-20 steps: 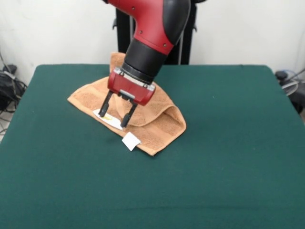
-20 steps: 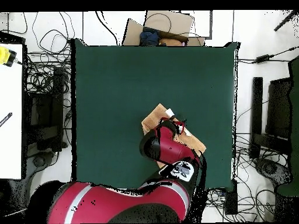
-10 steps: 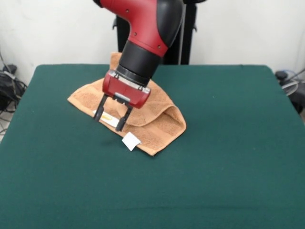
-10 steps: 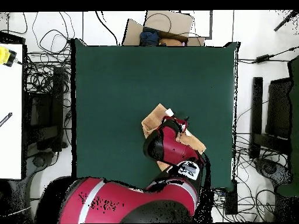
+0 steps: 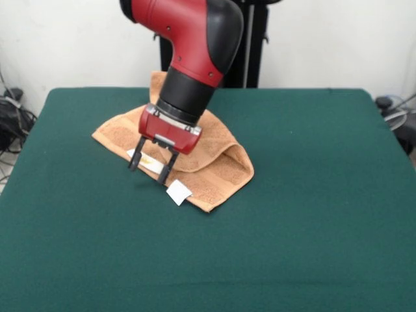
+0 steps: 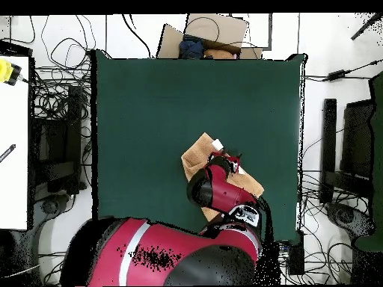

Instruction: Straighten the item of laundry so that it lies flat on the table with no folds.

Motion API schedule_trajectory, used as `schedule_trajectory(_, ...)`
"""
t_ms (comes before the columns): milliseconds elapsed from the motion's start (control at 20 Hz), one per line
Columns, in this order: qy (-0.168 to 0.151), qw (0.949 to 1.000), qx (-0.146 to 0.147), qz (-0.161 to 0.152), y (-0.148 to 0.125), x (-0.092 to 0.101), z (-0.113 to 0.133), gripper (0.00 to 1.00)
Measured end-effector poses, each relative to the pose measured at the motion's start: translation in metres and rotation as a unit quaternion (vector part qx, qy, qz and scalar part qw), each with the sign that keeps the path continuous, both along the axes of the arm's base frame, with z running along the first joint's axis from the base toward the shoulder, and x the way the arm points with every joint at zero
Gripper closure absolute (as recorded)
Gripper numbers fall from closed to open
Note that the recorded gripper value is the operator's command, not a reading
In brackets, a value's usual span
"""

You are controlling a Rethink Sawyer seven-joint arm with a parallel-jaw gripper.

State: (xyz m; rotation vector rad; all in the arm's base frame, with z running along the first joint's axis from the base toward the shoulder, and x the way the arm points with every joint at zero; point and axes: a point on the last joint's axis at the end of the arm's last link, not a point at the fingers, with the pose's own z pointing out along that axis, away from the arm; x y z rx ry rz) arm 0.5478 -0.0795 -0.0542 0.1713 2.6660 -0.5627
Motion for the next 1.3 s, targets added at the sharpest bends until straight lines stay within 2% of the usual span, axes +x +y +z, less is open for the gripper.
schedule_trajectory(250,0.008,1.0,0.003,-0.002,0.0001,-0.0065,-0.0096,0.0)
schedule_trajectory(1300,0.007,1.0,0.005,-0.003,0.0001,-0.0051,-0.0092,0.0)
